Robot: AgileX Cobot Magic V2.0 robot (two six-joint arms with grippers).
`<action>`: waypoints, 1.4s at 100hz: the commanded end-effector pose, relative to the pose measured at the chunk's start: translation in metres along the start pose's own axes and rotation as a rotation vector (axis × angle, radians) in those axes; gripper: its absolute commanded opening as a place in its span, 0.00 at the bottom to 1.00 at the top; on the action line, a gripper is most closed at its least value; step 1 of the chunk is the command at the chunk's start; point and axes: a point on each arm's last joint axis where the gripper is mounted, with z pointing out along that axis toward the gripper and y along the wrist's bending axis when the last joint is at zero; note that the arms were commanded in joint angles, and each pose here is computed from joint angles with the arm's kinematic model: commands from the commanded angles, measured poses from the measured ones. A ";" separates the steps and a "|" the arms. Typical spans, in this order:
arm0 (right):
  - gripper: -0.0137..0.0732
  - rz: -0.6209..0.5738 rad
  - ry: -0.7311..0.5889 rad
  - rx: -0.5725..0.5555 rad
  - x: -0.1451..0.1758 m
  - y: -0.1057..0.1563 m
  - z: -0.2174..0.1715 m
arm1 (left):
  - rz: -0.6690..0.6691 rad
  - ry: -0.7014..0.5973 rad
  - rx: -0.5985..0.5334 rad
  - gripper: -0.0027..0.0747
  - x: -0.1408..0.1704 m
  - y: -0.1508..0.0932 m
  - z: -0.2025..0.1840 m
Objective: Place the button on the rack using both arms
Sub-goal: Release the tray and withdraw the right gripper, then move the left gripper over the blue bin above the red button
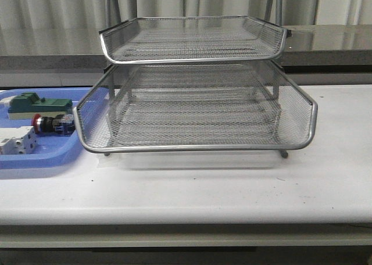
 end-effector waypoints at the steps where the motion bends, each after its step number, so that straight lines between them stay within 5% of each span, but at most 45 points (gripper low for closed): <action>1: 0.37 0.003 -0.113 0.022 -0.008 -0.001 -0.018 | -0.015 -0.064 -0.001 0.01 0.005 0.000 -0.002; 23: 0.07 0.002 -0.133 0.023 -0.005 -0.001 -0.024 | -0.015 -0.064 -0.001 0.01 0.005 0.000 -0.002; 121: 0.08 0.003 -0.134 0.021 -0.005 -0.001 -0.024 | -0.015 -0.068 -0.001 0.01 0.005 0.000 -0.002; 140: 0.08 0.003 -0.134 0.021 -0.005 -0.001 -0.024 | -0.018 -0.177 0.002 0.01 -0.007 0.000 -0.003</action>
